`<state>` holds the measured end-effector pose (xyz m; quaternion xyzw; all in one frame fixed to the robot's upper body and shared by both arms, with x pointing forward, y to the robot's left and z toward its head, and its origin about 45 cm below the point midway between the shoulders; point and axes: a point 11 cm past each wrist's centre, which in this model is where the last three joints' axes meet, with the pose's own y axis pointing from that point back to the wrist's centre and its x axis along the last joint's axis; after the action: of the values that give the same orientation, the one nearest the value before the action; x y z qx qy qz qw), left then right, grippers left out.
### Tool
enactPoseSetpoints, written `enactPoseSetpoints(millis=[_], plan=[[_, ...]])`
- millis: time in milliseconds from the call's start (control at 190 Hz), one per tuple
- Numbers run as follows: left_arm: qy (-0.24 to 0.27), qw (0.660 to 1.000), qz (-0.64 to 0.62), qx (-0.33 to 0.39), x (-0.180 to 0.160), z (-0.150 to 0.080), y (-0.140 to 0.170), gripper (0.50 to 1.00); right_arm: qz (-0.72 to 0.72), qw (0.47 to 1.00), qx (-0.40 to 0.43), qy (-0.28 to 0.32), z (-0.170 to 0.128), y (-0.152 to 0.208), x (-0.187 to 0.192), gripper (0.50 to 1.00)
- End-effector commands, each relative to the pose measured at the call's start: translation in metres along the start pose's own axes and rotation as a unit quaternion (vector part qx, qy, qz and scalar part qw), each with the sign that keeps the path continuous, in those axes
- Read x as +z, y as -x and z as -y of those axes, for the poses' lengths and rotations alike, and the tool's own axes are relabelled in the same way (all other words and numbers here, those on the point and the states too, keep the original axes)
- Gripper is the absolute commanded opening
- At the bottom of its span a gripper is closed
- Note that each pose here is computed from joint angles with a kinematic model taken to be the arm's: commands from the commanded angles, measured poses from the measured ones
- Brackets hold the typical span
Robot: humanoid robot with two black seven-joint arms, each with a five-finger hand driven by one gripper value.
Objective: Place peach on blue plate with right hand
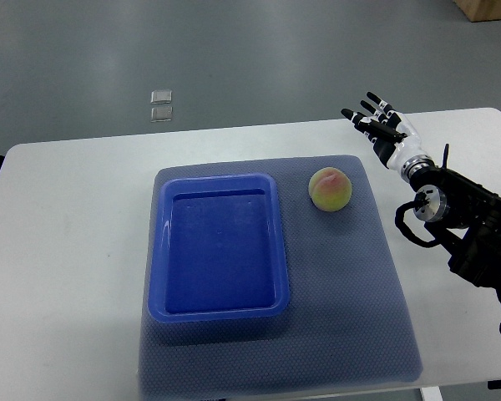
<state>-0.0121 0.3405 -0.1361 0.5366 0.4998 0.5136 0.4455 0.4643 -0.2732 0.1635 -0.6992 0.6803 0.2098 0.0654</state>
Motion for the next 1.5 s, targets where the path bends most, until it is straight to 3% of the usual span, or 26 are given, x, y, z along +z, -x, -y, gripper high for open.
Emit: enactPoseSetpoints(millis=[0, 726, 1137, 1268, 1274, 1337, 1395, 1400, 1495], plan=[[0.000, 1.000, 0.000, -0.001, 0.000, 0.000, 0.001, 1.000, 0.000, 1.000, -0.001, 0.000, 0.000, 0.000, -0.001, 0.930], [0.000, 1.000, 0.000, -0.003, 0.000, 0.000, 0.002, 1.000, -0.003, 1.000, 0.005, -0.003, 0.002, -0.003, -0.004, 0.928], [0.000, 1.000, 0.001, -0.002, 0.000, 0.000, 0.002, 1.000, -0.071, 0.996, -0.060, -0.012, 0.004, 0.009, -0.020, 0.926], [0.000, 1.000, 0.001, -0.001, 0.000, 0.000, 0.001, 1.000, -0.173, 0.978, -0.118, -0.001, 0.005, 0.020, -0.026, 0.924], [0.000, 1.000, 0.001, -0.001, 0.000, 0.000, 0.000, 1.000, -0.229, 0.962, -0.147, 0.006, 0.005, 0.026, -0.027, 0.924], [0.000, 1.000, 0.001, 0.000, 0.000, 0.000, 0.000, 1.000, -0.303, 0.934, -0.190, 0.010, 0.005, 0.038, -0.030, 0.924], [0.000, 1.000, 0.002, 0.000, 0.000, 0.000, 0.000, 1.000, -0.313, 0.929, -0.198, 0.010, 0.005, 0.041, -0.030, 0.924], [0.001, 1.000, 0.002, 0.000, 0.001, 0.000, 0.000, 1.000, -0.368, 0.900, -0.232, 0.012, 0.005, 0.050, -0.034, 0.924], [0.001, 1.000, 0.002, 0.001, 0.002, 0.000, -0.001, 1.000, -0.445, 0.850, -0.279, 0.017, 0.004, 0.063, -0.040, 0.921]])
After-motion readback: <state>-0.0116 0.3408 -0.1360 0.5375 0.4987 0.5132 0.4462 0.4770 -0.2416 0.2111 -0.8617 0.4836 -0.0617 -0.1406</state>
